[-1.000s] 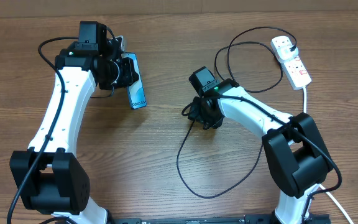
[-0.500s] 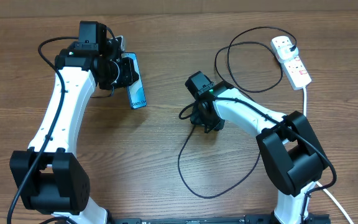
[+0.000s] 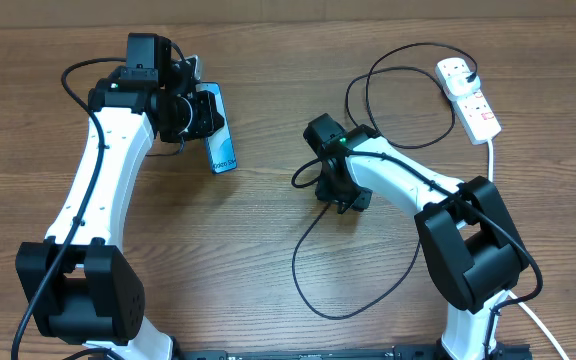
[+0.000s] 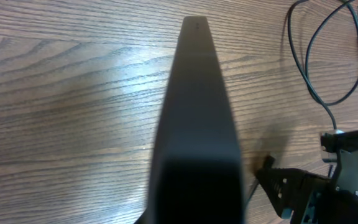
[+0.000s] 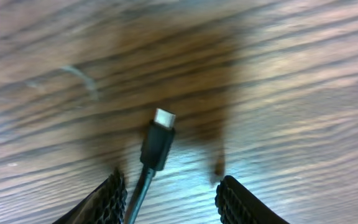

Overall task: Plug charger to phone and switch on socket
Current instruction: 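Lower the right gripper and grasp the black cable's USB-C plug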

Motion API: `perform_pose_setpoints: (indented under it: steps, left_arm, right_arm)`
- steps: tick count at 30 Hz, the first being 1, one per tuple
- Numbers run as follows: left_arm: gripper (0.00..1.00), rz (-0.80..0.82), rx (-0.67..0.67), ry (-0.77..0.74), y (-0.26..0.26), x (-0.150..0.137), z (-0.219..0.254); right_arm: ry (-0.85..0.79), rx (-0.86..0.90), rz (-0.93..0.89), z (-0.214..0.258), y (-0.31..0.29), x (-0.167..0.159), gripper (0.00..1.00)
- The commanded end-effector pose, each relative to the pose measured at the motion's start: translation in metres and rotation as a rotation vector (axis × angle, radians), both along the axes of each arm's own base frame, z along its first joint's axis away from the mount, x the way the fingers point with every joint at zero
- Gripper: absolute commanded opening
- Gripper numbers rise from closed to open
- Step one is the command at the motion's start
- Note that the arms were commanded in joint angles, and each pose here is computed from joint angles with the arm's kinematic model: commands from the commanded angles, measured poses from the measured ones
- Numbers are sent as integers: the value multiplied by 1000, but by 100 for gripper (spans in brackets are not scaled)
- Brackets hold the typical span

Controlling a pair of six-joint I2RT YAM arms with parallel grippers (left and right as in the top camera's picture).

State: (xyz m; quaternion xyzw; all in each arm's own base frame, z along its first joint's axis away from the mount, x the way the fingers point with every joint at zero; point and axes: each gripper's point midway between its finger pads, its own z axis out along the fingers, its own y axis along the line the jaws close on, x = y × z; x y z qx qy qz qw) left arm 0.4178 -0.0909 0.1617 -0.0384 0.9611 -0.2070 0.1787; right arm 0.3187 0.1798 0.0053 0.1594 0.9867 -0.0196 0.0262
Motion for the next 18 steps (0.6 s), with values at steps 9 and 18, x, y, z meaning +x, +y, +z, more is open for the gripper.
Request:
perform_pose_setpoints:
  steps: [9,18]
  left_arm:
    - [4,-5,-28,-2,-2,1,3]
    - [4,-3,-25,-3,-2,1,3]
  right_arm:
    - [-23,37,-47,-6,8,8,36]
    - [-36,27,-52,-7,6,11,29]
